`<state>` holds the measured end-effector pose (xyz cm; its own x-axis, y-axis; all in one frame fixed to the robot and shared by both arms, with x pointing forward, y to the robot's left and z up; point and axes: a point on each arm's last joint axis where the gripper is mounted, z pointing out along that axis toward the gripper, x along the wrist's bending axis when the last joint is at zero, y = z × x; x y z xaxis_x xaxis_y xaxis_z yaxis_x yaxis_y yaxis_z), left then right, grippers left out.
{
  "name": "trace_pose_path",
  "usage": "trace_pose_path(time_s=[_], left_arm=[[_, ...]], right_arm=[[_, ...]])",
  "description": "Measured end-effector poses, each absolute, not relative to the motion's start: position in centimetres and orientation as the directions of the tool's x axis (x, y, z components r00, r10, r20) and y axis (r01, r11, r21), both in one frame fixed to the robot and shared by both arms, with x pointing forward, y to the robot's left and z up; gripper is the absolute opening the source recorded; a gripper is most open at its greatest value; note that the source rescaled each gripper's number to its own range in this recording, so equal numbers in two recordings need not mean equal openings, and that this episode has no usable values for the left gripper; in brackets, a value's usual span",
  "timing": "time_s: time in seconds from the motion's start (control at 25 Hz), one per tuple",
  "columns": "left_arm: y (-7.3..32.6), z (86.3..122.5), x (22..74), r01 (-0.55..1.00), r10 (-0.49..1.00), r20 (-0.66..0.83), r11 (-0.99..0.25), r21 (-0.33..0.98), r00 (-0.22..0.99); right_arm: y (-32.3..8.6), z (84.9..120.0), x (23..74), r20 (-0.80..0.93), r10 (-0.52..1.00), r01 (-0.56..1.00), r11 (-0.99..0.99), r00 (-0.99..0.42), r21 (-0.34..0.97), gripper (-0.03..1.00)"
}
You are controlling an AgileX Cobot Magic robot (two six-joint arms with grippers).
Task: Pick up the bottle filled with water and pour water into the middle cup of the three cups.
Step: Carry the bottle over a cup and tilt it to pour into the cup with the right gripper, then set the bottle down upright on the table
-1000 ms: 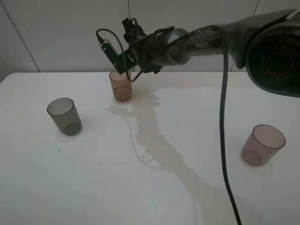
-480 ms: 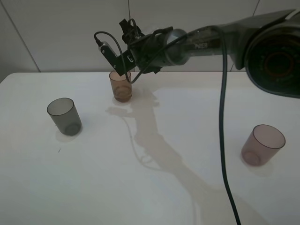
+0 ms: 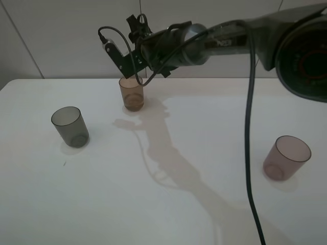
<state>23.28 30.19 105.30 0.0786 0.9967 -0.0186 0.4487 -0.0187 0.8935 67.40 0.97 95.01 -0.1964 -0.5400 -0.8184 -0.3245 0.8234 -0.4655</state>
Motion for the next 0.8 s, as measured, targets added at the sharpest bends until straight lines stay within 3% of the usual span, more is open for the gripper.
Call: trace_pose_path(time_s=[0.16,0.32,0.56,0.8], left_arm=[[30.2,105.3,23.3,0.449,0.997,-0.019,-0.019,0.894,0.079],[30.2,105.3,23.3,0.449,0.997,-0.019,-0.019,0.894,0.079],[30.2,105.3,23.3,0.449,0.997,-0.019,-0.019,0.894,0.079],[30.2,105.3,23.3,0.449,0.997,-0.019,-0.019,0.894,0.079]], right_arm=[[0.8,97.4,66.7,-0.886,-0.356,-0.311,0.914,-0.298,-0.262,0.0],[0.3,99.6,65.7,-0.883,-0.045,-0.194,0.98,-0.468,0.052,0.0],[-1.0,101.8,63.8,-0.653,0.381,0.088,0.896,-0.654,0.435,0.0],[-4.7,100.9,61.7,-0.388,0.606,0.286,0.727,-0.695,0.624,0.0]])
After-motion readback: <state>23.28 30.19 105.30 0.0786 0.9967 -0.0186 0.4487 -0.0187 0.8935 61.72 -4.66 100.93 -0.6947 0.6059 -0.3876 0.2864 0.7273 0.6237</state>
